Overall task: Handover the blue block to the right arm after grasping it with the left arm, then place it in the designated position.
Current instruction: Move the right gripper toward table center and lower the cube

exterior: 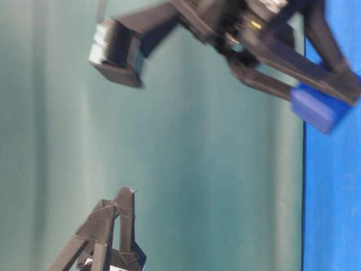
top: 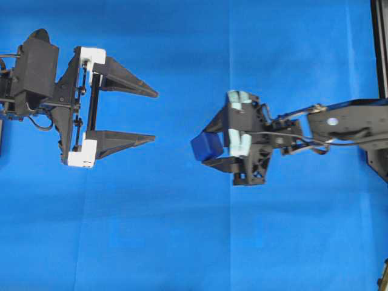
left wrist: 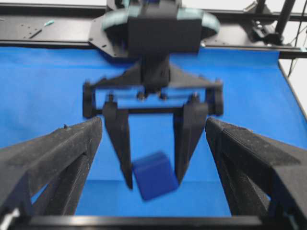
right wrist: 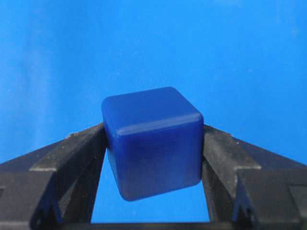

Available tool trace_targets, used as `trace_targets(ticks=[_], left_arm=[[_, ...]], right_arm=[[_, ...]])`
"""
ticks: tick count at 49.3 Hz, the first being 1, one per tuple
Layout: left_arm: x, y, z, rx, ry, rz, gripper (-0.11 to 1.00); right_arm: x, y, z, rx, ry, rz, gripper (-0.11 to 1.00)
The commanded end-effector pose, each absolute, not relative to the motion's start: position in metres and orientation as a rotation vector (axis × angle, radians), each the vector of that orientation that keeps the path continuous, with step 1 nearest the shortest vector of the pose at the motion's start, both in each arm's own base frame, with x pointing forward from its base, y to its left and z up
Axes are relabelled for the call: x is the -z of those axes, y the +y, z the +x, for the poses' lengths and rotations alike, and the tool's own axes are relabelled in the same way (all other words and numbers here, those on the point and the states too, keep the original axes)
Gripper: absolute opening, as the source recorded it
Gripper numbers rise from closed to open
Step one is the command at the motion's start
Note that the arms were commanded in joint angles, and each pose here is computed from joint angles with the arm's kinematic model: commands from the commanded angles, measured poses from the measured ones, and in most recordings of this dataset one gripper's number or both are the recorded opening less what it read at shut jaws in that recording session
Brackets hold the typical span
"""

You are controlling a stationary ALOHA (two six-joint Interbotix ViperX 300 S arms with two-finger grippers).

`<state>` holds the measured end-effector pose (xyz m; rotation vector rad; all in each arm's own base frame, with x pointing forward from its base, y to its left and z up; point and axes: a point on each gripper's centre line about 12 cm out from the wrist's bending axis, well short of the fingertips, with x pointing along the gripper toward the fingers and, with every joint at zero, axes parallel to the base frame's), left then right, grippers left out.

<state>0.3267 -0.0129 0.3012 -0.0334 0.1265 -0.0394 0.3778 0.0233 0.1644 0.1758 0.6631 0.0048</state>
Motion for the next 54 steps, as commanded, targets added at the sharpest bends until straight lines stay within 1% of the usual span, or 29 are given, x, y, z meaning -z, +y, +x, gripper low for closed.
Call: trace_targets(ticks=[1,13,24,30,47,54], left_arm=[[-0.314,-0.012,0.326,0.039,0.085,-0.034,0.93],[-0.313,-0.012,0.327,0.039,0.088,-0.036,0.93],[-0.313,-0.013,0.327,0.039,0.088,-0.034,0.93],[-0.313,-0.012,0.328,0.039,0.087,-0.036,0.93],[-0.313,-0.012,0.328,0.037,0.088,-0.036,0.93],[-0.313,-0.012,0.328,0.038,0.087,-0.034,0.93]], right_arm=[[-0.169,0.024,0.391,-0.019,0.618,0.192,0.5],[-0.143,0.026,0.41,-0.034,0.633,0.213,0.5],[-0.118,0.023,0.423,-0.013,0.675,0.236,0.5],[-0.112,0.023,0.425,-0.01,0.685,0.24,0.5],[-0.111,0.024,0.425,-0.018,0.666,0.256,0.5],[-0.105,0.024,0.425,-0.014,0.679,0.265,0.5]])
